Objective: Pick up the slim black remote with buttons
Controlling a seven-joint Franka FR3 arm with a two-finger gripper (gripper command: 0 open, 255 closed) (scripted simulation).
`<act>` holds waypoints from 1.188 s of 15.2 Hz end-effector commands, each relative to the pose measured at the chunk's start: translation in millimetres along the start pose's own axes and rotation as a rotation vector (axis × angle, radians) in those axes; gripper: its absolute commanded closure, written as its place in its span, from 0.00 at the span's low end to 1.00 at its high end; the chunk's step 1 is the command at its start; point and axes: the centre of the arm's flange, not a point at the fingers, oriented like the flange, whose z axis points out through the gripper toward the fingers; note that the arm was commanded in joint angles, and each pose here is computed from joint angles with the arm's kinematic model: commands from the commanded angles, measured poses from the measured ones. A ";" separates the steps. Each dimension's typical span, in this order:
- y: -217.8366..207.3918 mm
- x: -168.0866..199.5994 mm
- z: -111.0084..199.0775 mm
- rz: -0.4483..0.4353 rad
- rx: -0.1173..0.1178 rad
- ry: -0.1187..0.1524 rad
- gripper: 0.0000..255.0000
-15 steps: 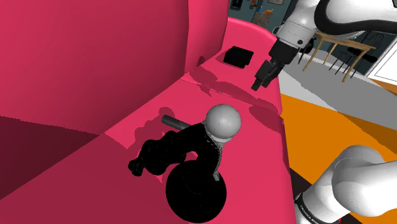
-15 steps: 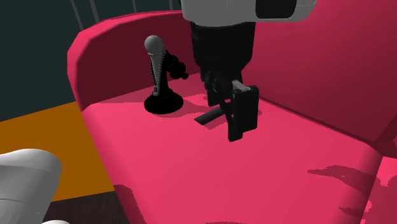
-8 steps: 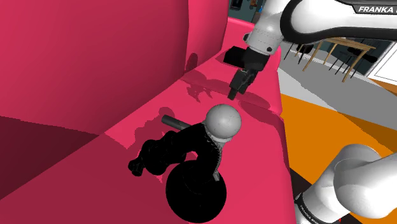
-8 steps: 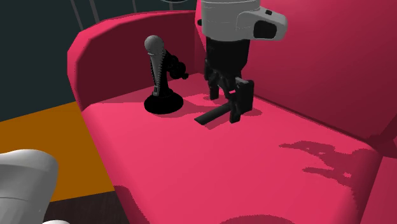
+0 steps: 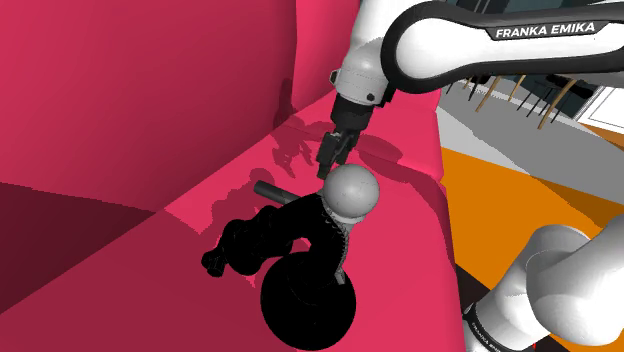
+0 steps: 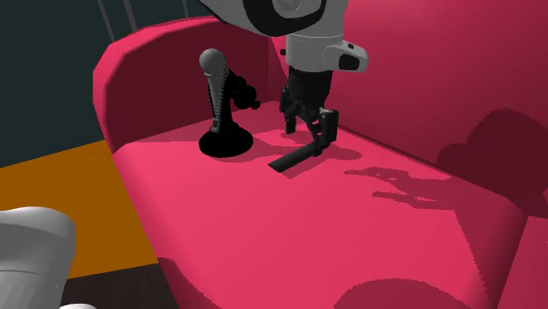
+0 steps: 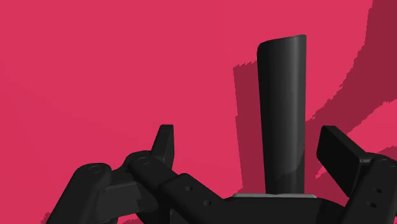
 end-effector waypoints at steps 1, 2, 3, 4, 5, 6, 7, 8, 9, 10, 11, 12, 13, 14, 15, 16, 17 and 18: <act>-21.0 13.2 14.8 -0.033 0.001 -0.017 0.00; -31.3 19.3 21.5 -0.049 0.001 -0.026 0.00; -41.8 25.3 28.3 -0.065 0.001 -0.034 0.00; -52.4 31.0 35.1 -0.081 0.001 -0.043 0.00; -54.1 31.9 36.2 -0.083 0.001 -0.044 0.00; -53.7 31.7 41.5 -0.083 0.001 -0.044 0.00; -53.3 31.5 46.7 -0.084 0.001 -0.044 0.00; -52.9 31.4 52.0 -0.083 0.001 -0.044 0.00; -52.4 31.2 57.2 -0.083 0.001 -0.044 0.00; -52.0 31.0 62.5 -0.083 0.001 -0.044 0.00; -51.6 30.8 67.8 -0.083 0.001 -0.044 0.00; -50.9 30.5 76.0 -0.083 0.001 -0.044 0.00; -50.9 30.4 76.0 -0.084 0.001 -0.044 0.00; -50.9 30.5 76.0 -0.084 0.001 -0.044 0.00; -50.9 30.7 76.5 -0.084 0.001 -0.044 1.00; -50.9 30.8 76.6 -0.084 0.001 -0.044 1.00; -51.0 30.6 76.7 -0.084 0.001 -0.044 1.00; -50.8 30.4 77.1 -0.084 0.001 -0.044 1.00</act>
